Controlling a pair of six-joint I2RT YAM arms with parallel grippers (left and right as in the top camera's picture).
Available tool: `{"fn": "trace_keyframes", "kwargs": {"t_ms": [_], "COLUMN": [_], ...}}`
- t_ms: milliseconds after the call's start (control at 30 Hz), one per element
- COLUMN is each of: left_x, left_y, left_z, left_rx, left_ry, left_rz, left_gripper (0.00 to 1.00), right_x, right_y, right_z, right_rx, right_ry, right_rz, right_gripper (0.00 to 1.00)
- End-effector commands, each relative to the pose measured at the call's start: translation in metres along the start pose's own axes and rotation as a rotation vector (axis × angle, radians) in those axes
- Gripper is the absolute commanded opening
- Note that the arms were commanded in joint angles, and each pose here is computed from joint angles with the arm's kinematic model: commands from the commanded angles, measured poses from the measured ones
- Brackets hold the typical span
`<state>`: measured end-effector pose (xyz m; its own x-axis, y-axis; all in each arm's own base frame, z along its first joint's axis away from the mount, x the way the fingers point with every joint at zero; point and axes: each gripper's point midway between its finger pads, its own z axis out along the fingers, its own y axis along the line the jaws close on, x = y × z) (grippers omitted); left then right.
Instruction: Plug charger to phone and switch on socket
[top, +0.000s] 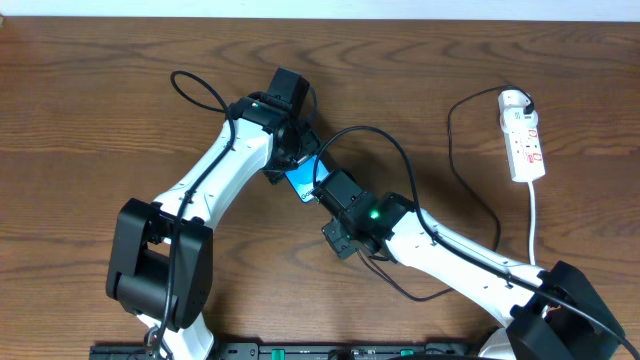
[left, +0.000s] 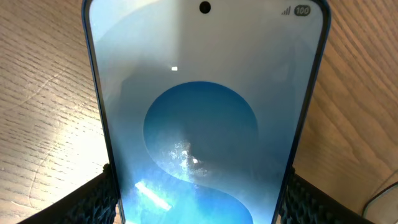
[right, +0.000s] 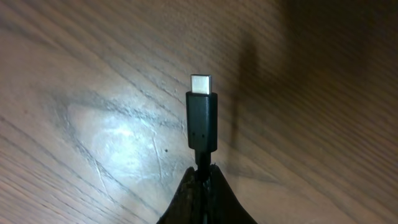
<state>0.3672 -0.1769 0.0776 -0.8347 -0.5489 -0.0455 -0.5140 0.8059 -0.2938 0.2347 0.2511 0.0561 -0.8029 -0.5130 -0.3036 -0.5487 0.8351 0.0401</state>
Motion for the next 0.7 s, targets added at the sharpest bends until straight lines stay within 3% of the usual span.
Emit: {"fn": "trace_keyframes", "kwargs": {"t_ms": [0,133,300,667], "left_x": [-0.007,0.008,0.011,0.01], "left_y": [-0.012,-0.013,-0.016,-0.046], "left_z": [-0.021,-0.025,-0.037,-0.09], "left_rx": [0.05,0.068,0.071,0.141], "left_ry": [-0.036,0.037,0.07,0.085], "left_rz": [0.015,0.012,0.005,0.004], "left_gripper": [0.64,0.64,0.64,0.64], "right_x": [0.0,0.007,0.016,0.031], "right_y": [0.007,0.015,-0.007,-0.101], "right_z": [-0.001,-0.013,-0.047,-0.133], "right_rx": [-0.039,-0.126,-0.1,0.086], "right_ry": [0.005,0.042,0.03,-0.187], "right_rz": [0.068,0.123,0.175,0.353], "right_gripper": [0.01,0.01,0.01,0.01]}}
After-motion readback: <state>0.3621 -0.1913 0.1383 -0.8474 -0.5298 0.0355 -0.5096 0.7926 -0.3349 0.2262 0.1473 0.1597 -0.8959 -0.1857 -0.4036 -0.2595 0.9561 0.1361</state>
